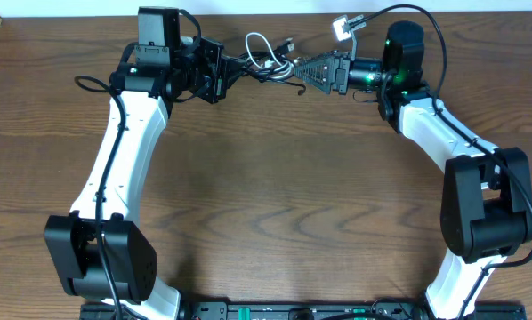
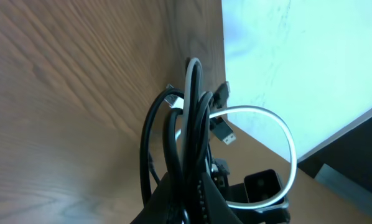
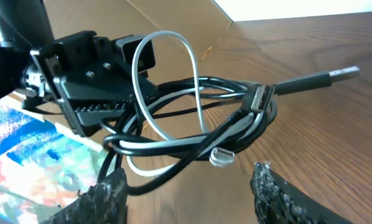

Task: Untangle cables

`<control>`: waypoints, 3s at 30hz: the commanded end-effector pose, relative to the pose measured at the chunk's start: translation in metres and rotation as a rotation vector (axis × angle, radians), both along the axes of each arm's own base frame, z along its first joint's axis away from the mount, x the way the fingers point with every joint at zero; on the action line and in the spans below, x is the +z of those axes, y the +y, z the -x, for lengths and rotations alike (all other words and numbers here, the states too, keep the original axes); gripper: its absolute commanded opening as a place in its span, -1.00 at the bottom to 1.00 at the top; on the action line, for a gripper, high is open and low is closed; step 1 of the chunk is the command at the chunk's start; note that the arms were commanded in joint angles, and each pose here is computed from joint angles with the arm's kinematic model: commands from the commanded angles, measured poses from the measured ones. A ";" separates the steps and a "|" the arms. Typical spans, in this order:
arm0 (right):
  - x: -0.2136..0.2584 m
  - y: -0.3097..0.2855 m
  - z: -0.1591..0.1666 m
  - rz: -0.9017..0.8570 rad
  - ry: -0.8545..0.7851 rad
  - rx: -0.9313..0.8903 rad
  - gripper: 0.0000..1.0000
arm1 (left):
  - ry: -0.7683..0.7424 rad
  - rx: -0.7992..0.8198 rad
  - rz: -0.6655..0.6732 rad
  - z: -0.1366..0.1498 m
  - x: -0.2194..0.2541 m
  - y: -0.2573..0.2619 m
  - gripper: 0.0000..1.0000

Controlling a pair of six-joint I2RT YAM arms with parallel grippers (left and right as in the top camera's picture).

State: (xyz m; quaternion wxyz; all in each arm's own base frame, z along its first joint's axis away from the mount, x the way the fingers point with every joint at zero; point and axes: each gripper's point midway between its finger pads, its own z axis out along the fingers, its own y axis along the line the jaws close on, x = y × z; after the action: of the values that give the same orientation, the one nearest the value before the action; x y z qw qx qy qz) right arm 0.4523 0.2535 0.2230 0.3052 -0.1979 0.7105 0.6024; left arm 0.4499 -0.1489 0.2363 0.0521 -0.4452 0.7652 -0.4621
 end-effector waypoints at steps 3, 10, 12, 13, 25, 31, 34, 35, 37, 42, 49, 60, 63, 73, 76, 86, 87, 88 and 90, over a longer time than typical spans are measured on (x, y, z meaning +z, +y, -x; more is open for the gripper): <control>0.010 0.009 -0.007 0.012 -0.022 -0.069 0.12 | 0.002 -0.048 0.085 0.011 0.019 -0.012 -0.84; 0.007 0.013 -0.014 0.022 0.003 -0.131 -0.10 | 0.003 -0.064 0.101 0.014 0.021 -0.014 -0.84; 0.007 0.013 -0.015 0.023 0.002 -0.137 -0.14 | 0.003 -0.064 0.100 0.014 0.021 -0.014 -0.84; 0.007 0.013 -0.016 0.023 0.002 -0.139 -0.16 | 0.000 -0.067 0.098 0.014 0.021 -0.014 -0.84; -0.038 -0.020 -0.033 0.148 0.173 -0.295 -0.35 | -0.544 -0.500 -0.321 0.016 0.013 -0.010 -0.86; -0.011 -0.015 -0.019 0.078 0.066 -0.163 -0.34 | -0.642 -0.691 -0.664 0.017 -0.019 0.009 -0.85; 0.013 -0.009 -0.007 0.036 -0.017 -0.087 -0.34 | -0.649 -0.742 -0.668 0.024 -0.023 0.002 -0.85; 0.020 -0.007 -0.003 0.027 -0.040 -0.071 -0.38 | -0.648 -0.750 -0.667 0.025 -0.024 0.000 -0.85; 0.028 -0.003 0.002 0.022 -0.056 -0.060 -0.59 | -0.649 -0.757 -0.661 0.027 -0.024 -0.005 -0.85; 0.026 0.013 0.009 0.032 -0.033 -0.051 -0.98 | -0.619 -0.731 -0.631 0.029 -0.023 -0.012 -0.85; 0.023 0.033 0.020 0.040 -0.017 -0.017 -0.98 | -0.568 -0.683 -0.598 0.029 -0.023 -0.012 -0.85; -0.010 0.048 0.023 0.167 0.002 -0.069 -0.98 | -0.527 -0.642 -0.565 0.029 -0.023 -0.013 -0.85; -0.012 0.054 0.027 0.180 -0.025 -0.055 -0.98 | -0.523 -0.639 -0.563 0.029 -0.023 -0.013 -0.85; 0.011 0.047 0.012 0.144 -0.127 -0.110 -0.96 | -0.508 -0.624 -0.554 0.029 -0.023 -0.012 -0.85; 0.035 0.020 0.002 0.104 -0.165 -0.152 -0.94 | -0.508 -0.624 -0.554 0.029 -0.023 -0.013 -0.85; 0.026 0.007 0.006 0.148 -0.115 -0.150 -0.94 | -0.472 -0.591 -0.526 0.030 -0.023 -0.015 -0.85; 0.023 0.013 0.008 0.160 -0.117 -0.144 -0.94 | -0.460 -0.580 -0.518 0.030 -0.023 -0.015 -0.85; 0.023 0.017 0.010 0.162 -0.119 -0.140 -0.94 | -0.454 -0.576 -0.513 0.030 -0.023 -0.016 -0.85; 0.022 0.024 0.013 0.168 -0.126 -0.133 -0.94 | -0.451 -0.575 -0.509 0.031 -0.023 -0.018 -0.85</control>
State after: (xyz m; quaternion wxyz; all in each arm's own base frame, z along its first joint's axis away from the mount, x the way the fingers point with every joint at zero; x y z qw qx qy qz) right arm 0.4451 0.2659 0.2386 0.3583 -0.1897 0.7568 0.5127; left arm 0.4212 -0.1635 0.2054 0.1932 -0.0639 0.9205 -0.3335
